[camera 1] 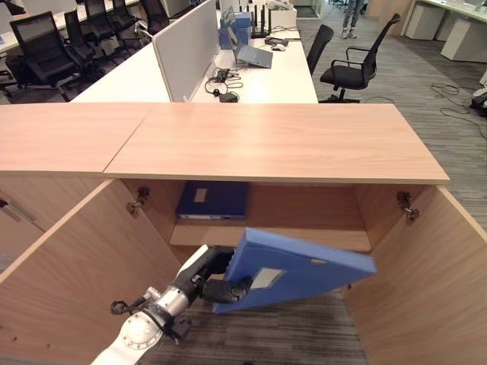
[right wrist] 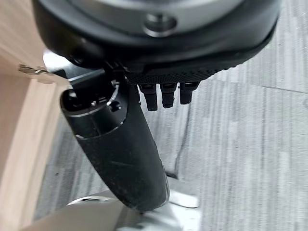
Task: Put the empty folder in the office cabinet
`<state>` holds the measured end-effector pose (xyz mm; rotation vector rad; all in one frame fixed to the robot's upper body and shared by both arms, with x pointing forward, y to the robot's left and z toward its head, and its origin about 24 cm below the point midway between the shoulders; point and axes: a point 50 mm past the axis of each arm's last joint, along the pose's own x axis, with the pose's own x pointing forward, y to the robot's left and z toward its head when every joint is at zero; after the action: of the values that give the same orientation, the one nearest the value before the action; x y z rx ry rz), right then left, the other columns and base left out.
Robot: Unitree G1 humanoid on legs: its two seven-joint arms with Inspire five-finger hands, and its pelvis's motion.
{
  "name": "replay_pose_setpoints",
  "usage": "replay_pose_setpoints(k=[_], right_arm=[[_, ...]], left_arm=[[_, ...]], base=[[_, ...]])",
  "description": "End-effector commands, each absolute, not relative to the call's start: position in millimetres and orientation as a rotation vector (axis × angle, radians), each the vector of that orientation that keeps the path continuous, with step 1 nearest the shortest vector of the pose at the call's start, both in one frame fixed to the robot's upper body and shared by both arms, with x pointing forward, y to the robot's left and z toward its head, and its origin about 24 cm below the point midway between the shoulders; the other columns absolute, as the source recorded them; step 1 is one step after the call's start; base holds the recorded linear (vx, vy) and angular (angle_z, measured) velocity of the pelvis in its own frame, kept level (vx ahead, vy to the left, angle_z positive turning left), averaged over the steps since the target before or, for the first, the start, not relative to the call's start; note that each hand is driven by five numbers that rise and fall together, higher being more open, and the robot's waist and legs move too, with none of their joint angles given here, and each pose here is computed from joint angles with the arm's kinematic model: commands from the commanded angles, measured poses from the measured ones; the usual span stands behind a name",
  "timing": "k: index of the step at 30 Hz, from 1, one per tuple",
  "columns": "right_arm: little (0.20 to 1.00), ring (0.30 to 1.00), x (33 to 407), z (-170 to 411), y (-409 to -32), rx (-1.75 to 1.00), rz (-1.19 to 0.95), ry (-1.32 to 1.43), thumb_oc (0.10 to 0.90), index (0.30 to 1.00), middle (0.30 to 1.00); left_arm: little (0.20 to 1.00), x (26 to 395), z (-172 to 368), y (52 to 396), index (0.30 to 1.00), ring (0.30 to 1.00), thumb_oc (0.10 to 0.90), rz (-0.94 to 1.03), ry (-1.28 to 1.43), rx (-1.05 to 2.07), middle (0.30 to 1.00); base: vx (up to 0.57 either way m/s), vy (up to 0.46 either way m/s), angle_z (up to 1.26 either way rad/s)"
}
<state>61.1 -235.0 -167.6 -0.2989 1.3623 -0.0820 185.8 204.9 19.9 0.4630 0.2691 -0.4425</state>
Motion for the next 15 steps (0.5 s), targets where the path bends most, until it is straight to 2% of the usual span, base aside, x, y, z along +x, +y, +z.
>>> replay_pose_setpoints(k=[1, 2, 3, 6, 7, 15], right_arm=[[0.900, 0.900, 118, -154, -228, -0.323, -0.021, 1.160, 0.800, 0.900, 0.900], [0.900, 0.900, 148, -140, -228, -0.346, -0.008, 1.022, 0.800, 0.900, 0.900], [0.900, 0.900, 196, -124, -203, -0.363, 0.010, 0.898, 0.800, 0.900, 0.900], [0.900, 0.900, 206, -105, -206, -0.396, 0.049, 0.752, 0.800, 0.900, 0.900], [0.900, 0.900, 217, -76, -212, -0.459, 0.076, 0.580, 0.800, 0.900, 0.900], [0.900, 0.900, 222, -39, -209, -0.624, 0.216, 0.387, 0.800, 0.900, 0.900]], left_arm=[[0.300, 209, 58, 200, 0.300, 0.300, 0.400, -0.454, 0.018, 0.648, 0.300], [0.300, 209, 49, 205, 0.300, 0.300, 0.400, -0.440, 0.050, 0.717, 0.300], [0.300, 210, 41, 196, 0.300, 0.300, 0.400, -0.476, 0.055, 0.725, 0.300], [0.300, 211, 37, 208, 0.300, 0.300, 0.400, -0.384, 0.079, 0.758, 0.300], [0.300, 204, 36, 219, 0.300, 0.300, 0.400, -0.338, 0.087, 0.799, 0.300], [0.300, 202, 32, 226, 0.300, 0.300, 0.400, -0.275, 0.090, 0.834, 0.300]], base=[[0.00, 0.000, 0.00], [0.05, 0.008, 0.00], [0.00, 0.000, 0.00], [-0.01, 0.022, -0.05], [0.00, 0.000, 0.00], [0.00, 0.000, 0.00]])
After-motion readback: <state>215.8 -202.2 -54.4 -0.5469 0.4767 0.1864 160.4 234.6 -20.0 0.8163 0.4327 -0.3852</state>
